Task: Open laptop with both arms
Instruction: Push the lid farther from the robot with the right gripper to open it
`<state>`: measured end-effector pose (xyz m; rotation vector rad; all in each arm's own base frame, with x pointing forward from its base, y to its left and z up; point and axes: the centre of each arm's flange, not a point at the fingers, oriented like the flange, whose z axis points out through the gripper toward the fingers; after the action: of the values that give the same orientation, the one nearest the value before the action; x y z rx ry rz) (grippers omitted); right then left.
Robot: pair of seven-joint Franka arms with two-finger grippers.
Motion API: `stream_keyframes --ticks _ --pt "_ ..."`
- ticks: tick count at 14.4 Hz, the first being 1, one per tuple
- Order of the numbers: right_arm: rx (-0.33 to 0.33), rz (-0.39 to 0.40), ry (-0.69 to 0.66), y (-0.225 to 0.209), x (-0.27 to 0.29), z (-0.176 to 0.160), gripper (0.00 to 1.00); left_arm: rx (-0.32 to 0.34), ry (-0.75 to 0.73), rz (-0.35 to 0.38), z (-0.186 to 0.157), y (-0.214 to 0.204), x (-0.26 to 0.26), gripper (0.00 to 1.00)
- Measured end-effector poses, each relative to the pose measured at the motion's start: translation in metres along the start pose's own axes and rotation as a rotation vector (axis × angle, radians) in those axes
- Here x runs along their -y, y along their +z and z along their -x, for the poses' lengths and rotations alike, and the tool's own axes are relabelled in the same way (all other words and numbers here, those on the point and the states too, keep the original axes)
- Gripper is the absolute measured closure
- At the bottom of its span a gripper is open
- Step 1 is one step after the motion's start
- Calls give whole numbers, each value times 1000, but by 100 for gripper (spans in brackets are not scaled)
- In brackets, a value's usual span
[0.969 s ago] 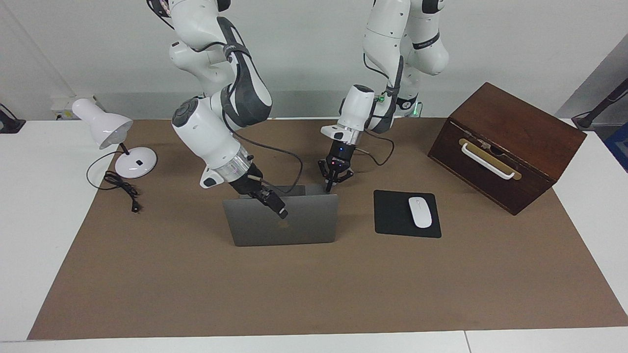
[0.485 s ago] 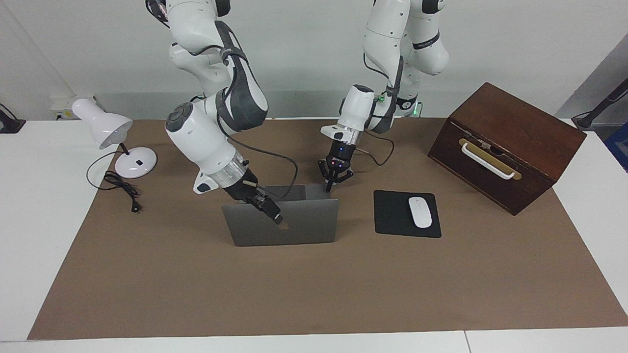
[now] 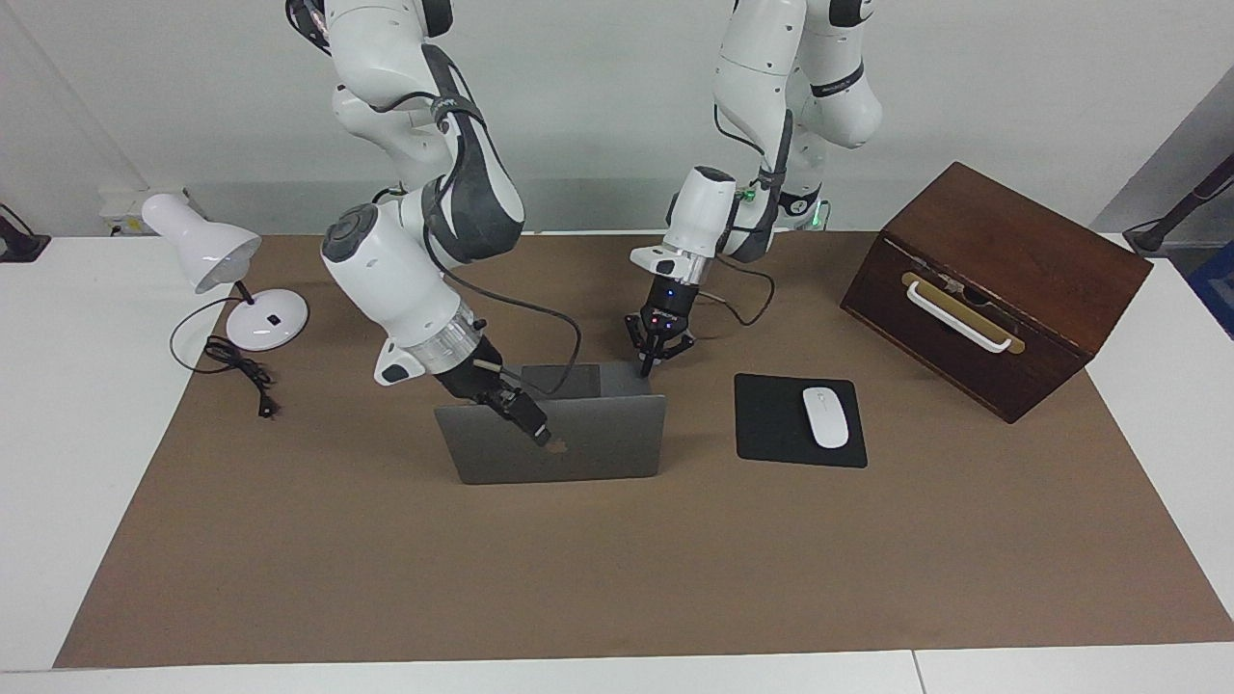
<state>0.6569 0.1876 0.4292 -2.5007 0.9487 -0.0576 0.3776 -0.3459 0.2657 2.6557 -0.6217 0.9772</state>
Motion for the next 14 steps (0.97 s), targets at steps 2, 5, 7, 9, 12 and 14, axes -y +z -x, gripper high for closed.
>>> stream_keyframes --ticks 2,5,7,9,12,14 --pt "0 1 0 1 0 0 0 0 0 0 0 0 0 99" --pt "0 1 -2 -1 1 -2 0 0 0 0 0 0 0 99" --pt "4 6 -5 -2 2 -4 0 0 0 0 0 0 0 99" --pt "3 7 -5 -5 2 -9 0 0 0 0 0 0 0 99" --pt "1 8 -19 -4 1 -14 0 0 0 0 0 0 0 99" --pt "0 11 -26 -3 -2 -17 0 0 0 0 0 0 0 99"
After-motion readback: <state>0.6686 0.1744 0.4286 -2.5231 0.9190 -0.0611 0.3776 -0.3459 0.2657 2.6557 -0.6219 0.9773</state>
